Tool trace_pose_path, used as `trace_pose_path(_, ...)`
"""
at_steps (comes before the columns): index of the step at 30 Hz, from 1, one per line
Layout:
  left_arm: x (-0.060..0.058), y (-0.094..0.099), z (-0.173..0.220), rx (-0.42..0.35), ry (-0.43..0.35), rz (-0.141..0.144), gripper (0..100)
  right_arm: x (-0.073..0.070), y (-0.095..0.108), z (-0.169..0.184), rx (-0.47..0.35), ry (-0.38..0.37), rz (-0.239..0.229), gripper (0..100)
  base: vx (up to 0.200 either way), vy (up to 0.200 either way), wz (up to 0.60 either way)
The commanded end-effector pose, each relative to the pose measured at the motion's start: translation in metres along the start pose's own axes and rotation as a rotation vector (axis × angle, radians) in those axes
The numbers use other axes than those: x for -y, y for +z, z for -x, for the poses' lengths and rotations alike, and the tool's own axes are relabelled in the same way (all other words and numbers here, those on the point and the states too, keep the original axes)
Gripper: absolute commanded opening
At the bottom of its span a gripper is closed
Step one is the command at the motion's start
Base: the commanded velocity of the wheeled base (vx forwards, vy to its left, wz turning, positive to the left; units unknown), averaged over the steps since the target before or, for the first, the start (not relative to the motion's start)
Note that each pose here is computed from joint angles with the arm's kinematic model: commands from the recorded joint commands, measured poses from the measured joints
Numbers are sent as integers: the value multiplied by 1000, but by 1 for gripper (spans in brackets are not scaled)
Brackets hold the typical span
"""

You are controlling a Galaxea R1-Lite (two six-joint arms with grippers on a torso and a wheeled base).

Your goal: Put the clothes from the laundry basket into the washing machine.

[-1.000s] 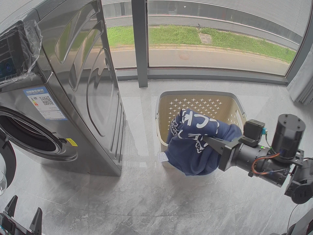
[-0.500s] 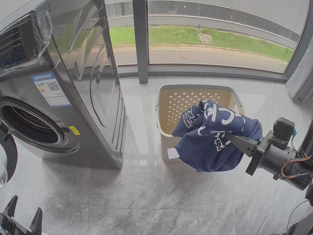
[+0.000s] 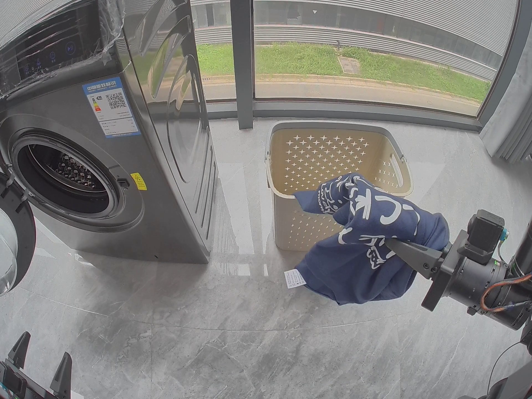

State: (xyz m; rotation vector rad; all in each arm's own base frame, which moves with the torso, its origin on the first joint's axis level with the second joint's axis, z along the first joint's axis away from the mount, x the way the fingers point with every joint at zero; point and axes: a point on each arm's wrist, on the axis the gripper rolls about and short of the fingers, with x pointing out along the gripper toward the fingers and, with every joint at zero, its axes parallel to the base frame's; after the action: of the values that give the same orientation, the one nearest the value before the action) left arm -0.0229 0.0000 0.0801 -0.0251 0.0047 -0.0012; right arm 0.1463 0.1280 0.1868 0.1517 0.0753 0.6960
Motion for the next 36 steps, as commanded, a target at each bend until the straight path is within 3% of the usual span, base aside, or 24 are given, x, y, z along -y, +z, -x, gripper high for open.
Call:
trace_pose_path(1, 0, -4, 0, -3, 0, 3, 100, 1, 1, 2, 8, 0, -1, 0, 0, 0, 0)
trace_pose_path(14, 0, -4, 0, -3, 0, 3, 100, -1, 7, 1, 39, 8, -1, 0, 0, 200, 0)
trace_pose_path(36, 0, -4, 0, -5, 0, 3, 100, -3, 4, 2, 23, 31, 1, 0, 0, 200, 0)
